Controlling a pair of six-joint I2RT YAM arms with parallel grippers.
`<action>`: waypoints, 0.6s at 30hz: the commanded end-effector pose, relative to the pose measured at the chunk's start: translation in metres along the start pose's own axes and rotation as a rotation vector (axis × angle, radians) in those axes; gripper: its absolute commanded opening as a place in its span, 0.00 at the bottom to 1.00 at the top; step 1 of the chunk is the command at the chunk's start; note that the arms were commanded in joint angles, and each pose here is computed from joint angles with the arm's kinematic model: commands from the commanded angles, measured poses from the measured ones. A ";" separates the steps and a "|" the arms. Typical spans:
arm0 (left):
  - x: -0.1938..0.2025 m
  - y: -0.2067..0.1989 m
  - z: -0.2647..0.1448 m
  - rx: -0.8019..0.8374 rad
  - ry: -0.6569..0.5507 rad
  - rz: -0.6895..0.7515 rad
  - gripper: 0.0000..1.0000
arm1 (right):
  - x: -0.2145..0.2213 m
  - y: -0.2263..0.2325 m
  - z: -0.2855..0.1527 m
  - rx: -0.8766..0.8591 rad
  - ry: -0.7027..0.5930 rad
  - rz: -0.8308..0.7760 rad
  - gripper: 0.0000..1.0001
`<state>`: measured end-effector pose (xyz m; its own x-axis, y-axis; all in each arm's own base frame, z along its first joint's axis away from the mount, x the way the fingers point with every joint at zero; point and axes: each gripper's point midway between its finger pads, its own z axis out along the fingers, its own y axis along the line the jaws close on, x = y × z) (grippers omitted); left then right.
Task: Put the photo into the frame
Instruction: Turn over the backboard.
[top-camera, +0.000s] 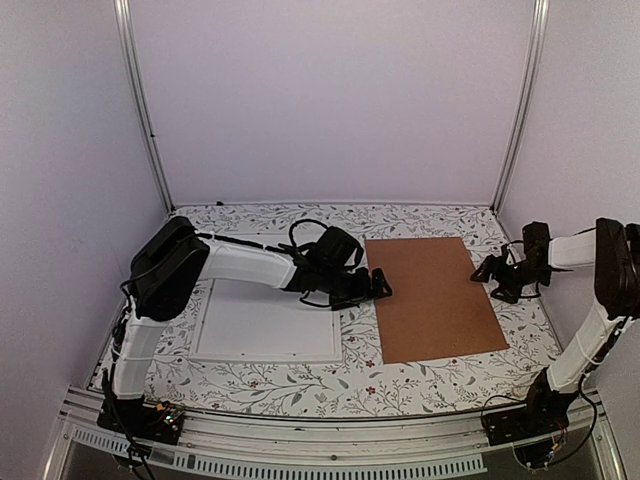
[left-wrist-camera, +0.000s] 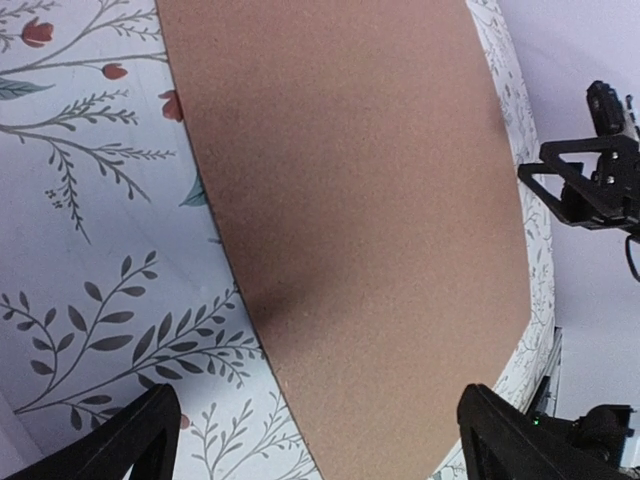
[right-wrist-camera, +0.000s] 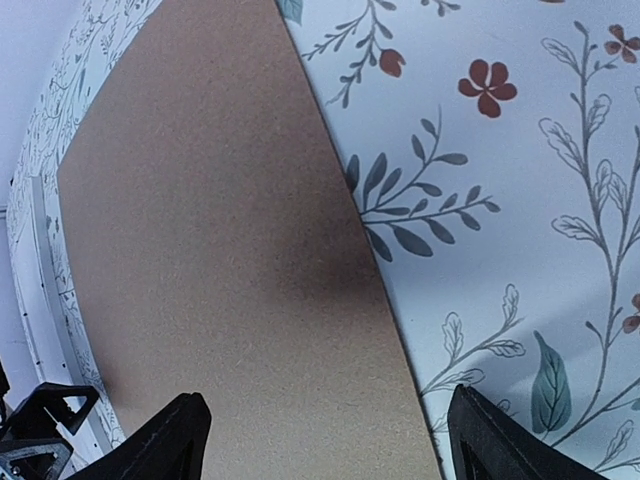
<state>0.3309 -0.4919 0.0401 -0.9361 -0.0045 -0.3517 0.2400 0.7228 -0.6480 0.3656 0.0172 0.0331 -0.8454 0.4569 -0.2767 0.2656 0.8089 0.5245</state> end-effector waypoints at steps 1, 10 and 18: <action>0.029 0.034 0.019 -0.071 0.081 -0.058 1.00 | 0.033 0.000 0.013 -0.003 0.100 0.002 0.86; 0.036 0.037 0.025 -0.094 0.102 -0.072 1.00 | 0.056 0.021 0.007 -0.103 0.127 0.014 0.82; 0.029 0.040 0.014 -0.112 0.053 -0.086 1.00 | 0.072 0.053 -0.001 -0.318 0.177 0.074 0.79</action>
<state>0.3339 -0.4973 0.0396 -0.9400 -0.0450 -0.3382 0.2056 0.7163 -0.6668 0.3398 0.0593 0.0355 -0.8702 0.4296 -0.2413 0.1864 0.7403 0.6460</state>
